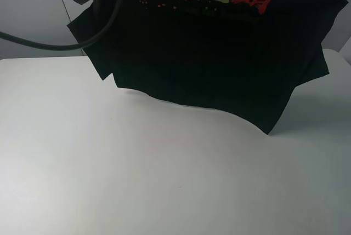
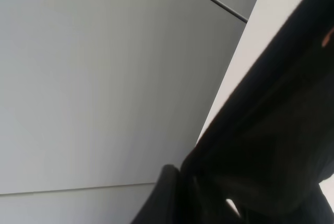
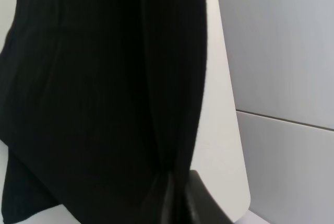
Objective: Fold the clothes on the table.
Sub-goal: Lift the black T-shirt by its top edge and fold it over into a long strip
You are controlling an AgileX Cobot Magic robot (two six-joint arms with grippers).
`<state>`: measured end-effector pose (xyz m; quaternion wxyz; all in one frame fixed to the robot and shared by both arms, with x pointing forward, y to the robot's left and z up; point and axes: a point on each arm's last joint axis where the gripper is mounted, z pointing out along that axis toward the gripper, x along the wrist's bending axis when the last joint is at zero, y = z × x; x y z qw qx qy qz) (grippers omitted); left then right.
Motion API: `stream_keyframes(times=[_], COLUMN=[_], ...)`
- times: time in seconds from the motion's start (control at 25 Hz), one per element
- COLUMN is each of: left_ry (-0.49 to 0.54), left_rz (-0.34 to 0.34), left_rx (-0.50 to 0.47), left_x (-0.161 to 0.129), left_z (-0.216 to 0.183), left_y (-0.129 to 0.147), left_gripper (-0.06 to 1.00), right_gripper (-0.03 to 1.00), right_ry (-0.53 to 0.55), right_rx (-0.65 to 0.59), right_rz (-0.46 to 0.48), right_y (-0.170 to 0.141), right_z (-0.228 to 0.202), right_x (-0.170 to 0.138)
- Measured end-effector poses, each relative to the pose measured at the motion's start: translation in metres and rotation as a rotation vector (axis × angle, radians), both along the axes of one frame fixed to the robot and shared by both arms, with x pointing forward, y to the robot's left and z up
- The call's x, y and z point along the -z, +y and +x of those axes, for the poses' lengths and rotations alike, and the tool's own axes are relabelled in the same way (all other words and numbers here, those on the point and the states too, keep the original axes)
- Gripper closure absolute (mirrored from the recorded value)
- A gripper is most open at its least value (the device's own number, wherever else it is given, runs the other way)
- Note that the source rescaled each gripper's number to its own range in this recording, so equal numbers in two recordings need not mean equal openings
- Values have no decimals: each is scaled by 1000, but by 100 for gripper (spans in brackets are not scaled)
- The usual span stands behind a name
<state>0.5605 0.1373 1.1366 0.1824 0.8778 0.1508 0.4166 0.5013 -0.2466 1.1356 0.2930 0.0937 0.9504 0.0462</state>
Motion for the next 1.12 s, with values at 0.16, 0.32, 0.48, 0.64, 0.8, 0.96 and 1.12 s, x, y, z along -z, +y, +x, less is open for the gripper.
stream_keyframes(times=[0.16, 0.32, 0.48, 0.64, 0.8, 0.96, 1.12], left_ry=[7, 2, -10, -40, -153, -237, -241], left_rz=[-21, -30, -17, 28, 41, 27, 12], left_rx=[-15, -13, 1, 29, 53, 37, -6], left_x=[1, 2, 9, 21, 22, 20, 20], left_z=[0, 2, 9, 21, 32, 43, 45], left_y=[0, -2, -6, -12, -16, -12, -8], left_gripper=[94, 94, 94, 94, 94, 94, 94], right_gripper=[97, 97, 97, 97, 97, 97, 97], right_ry=[-4, -28, -22, -85, -252, -370, -331], right_rx=[6, 5, 2, -9, -17, -47, -10], right_rz=[6, 7, -11, -75, -155, -195, -173], right_y=[0, 1, 4, 5, 3, 4, 3], right_z=[0, 6, 23, 48, 72, 82, 80], right_x=[0, 2, 15, 30, 33, 28, 31])
